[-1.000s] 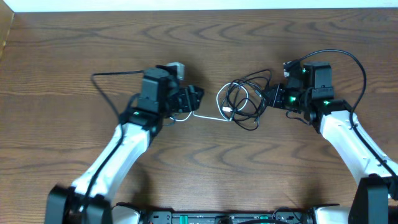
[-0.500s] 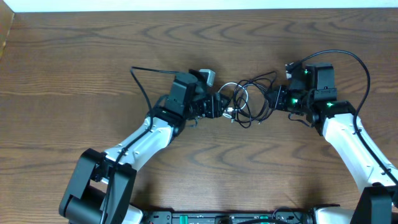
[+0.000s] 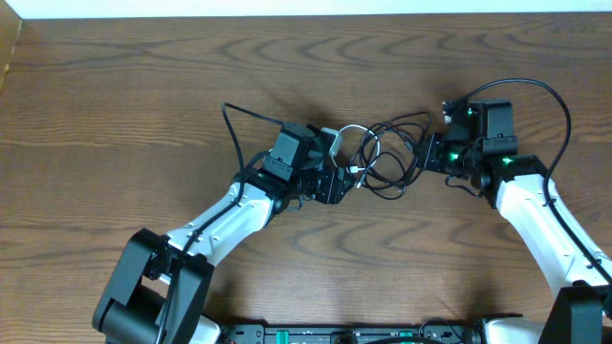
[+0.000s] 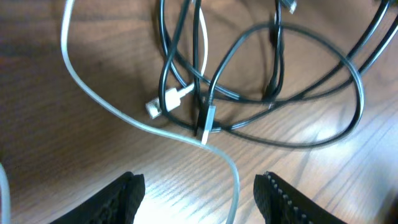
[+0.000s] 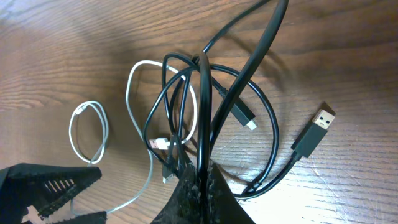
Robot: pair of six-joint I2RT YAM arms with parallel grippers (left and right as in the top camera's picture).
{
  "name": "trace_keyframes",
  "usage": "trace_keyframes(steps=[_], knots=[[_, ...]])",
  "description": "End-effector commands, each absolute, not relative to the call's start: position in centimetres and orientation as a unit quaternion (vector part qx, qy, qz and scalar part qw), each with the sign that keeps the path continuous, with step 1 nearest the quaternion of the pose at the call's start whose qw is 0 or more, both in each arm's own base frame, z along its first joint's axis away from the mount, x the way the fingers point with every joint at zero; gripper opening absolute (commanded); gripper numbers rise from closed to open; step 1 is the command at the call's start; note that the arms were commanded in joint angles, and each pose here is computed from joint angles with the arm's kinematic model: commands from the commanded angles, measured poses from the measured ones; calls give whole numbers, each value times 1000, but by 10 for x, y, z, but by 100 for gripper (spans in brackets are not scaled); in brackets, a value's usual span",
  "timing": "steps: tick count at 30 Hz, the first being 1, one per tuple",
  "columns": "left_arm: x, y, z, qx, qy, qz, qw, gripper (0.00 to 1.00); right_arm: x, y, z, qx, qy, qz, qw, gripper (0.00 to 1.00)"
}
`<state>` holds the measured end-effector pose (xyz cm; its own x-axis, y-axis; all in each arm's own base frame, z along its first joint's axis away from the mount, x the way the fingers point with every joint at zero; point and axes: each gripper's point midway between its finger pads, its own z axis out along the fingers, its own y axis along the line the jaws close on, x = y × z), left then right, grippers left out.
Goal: Untangle cables
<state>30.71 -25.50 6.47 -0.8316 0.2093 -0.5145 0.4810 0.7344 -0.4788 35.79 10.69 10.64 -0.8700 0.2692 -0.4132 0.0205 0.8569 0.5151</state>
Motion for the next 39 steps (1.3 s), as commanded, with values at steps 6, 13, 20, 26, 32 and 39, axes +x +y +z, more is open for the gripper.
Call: trace_keyframes(steps=[6, 13, 20, 26, 32, 39], knots=[[309, -228, 40, 232, 922, -214, 225, 58, 364, 106, 120, 66, 929, 253, 263, 1], [318, -214, 36, 220, 931, -169, 237, 8, 363, 106, 120, 66, 929, 253, 263, 1], [329, -193, 32, 172, 946, -125, 246, 8, 360, 96, 113, 79, 936, 230, 254, 1], [326, -193, 31, 171, 947, -141, 233, 9, 359, 95, 112, 78, 938, 228, 251, 1], [326, -193, 31, 172, 947, -141, 234, 48, 358, 95, 112, 78, 938, 227, 251, 1], [327, -194, 31, 172, 946, -142, 237, 57, 358, 95, 112, 77, 938, 227, 251, 1]])
